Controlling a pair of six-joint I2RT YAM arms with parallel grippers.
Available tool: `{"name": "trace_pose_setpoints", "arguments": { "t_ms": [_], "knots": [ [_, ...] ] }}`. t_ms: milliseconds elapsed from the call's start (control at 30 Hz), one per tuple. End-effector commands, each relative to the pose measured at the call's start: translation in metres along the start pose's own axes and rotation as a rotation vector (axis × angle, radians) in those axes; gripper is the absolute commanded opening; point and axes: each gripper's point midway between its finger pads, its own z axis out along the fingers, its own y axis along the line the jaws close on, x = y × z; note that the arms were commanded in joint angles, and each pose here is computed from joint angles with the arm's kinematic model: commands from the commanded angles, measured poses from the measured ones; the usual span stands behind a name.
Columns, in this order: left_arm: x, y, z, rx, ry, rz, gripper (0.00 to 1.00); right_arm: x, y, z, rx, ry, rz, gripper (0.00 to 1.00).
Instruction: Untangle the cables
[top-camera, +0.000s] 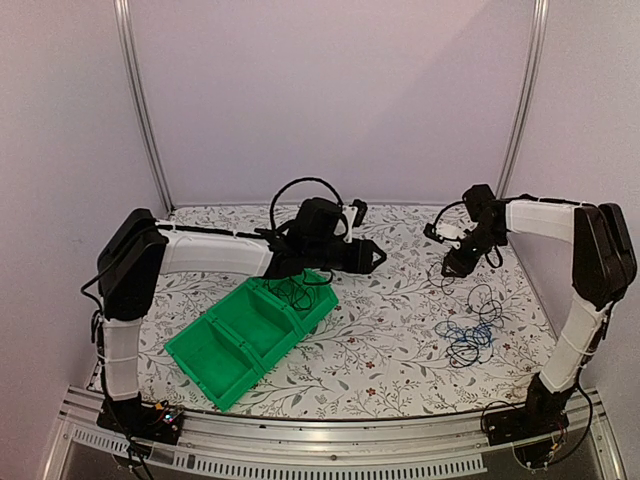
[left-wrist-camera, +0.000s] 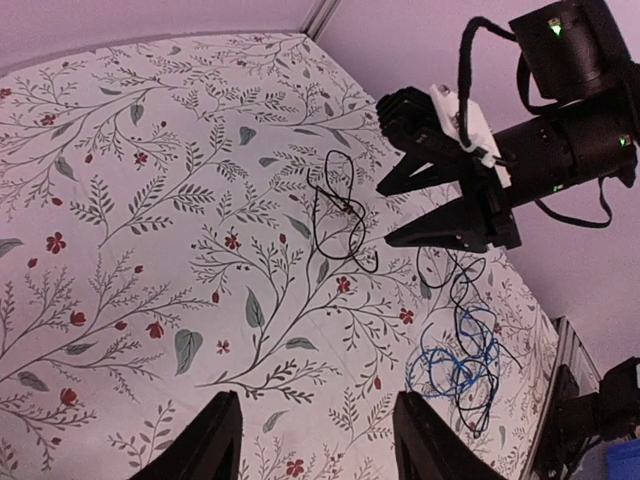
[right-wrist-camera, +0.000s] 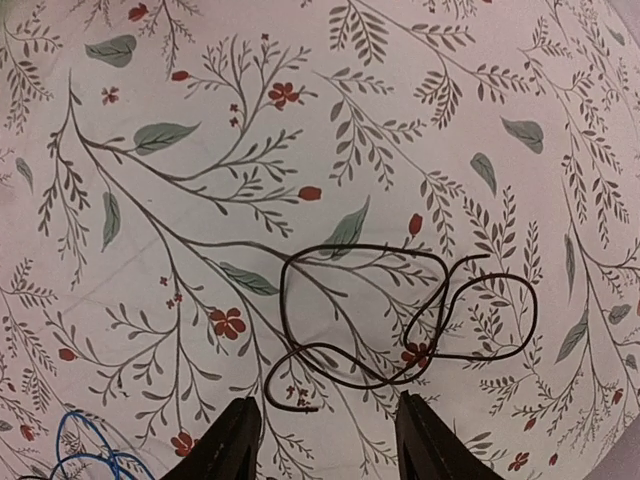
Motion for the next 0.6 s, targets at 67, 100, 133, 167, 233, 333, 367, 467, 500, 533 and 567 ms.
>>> {"name": "trace_pose_setpoints", "arguments": {
  "t_ms": [67, 100, 133, 167, 233, 333, 367, 467, 500, 533, 567],
  "knots": [
    [0.001, -0.024, 0.004, 0.059, 0.010, 0.003, 0.52, 0.034, -0.022, 0.017, 0.128, 0.120, -0.116, 0.50],
    [0.002, -0.023, 0.002, 0.057, 0.012, 0.000, 0.52, 0.037, -0.024, 0.018, 0.144, 0.128, -0.153, 0.49],
    [0.003, -0.023, 0.000, 0.057, 0.013, -0.003, 0.52, 0.042, -0.031, 0.019, 0.183, 0.160, -0.178, 0.49],
    [0.005, -0.023, -0.003, 0.059, 0.016, -0.005, 0.52, 0.044, -0.035, 0.020, 0.199, 0.173, -0.216, 0.49],
    [0.008, -0.023, -0.007, 0.059, 0.017, -0.014, 0.52, 0.044, -0.039, 0.023, 0.210, 0.182, -0.256, 0.49],
    [0.011, -0.022, -0.011, 0.060, 0.022, -0.022, 0.51, 0.040, -0.041, 0.027, 0.209, 0.181, -0.284, 0.49],
    [0.011, -0.023, -0.013, 0.062, 0.022, -0.024, 0.51, 0.041, -0.042, 0.030, 0.205, 0.188, -0.288, 0.48],
    [0.012, -0.024, -0.015, 0.063, 0.023, -0.024, 0.51, 0.040, -0.043, 0.039, 0.193, 0.197, -0.297, 0.47],
    [0.012, -0.025, -0.016, 0.064, 0.022, -0.022, 0.51, 0.040, -0.042, 0.042, 0.186, 0.197, -0.302, 0.46],
    [0.011, -0.025, -0.017, 0.064, 0.021, -0.023, 0.51, 0.040, -0.041, 0.044, 0.179, 0.199, -0.307, 0.45],
    [0.011, -0.025, -0.018, 0.063, 0.022, -0.024, 0.51, 0.040, -0.040, 0.046, 0.175, 0.201, -0.311, 0.45]
  ]
}}
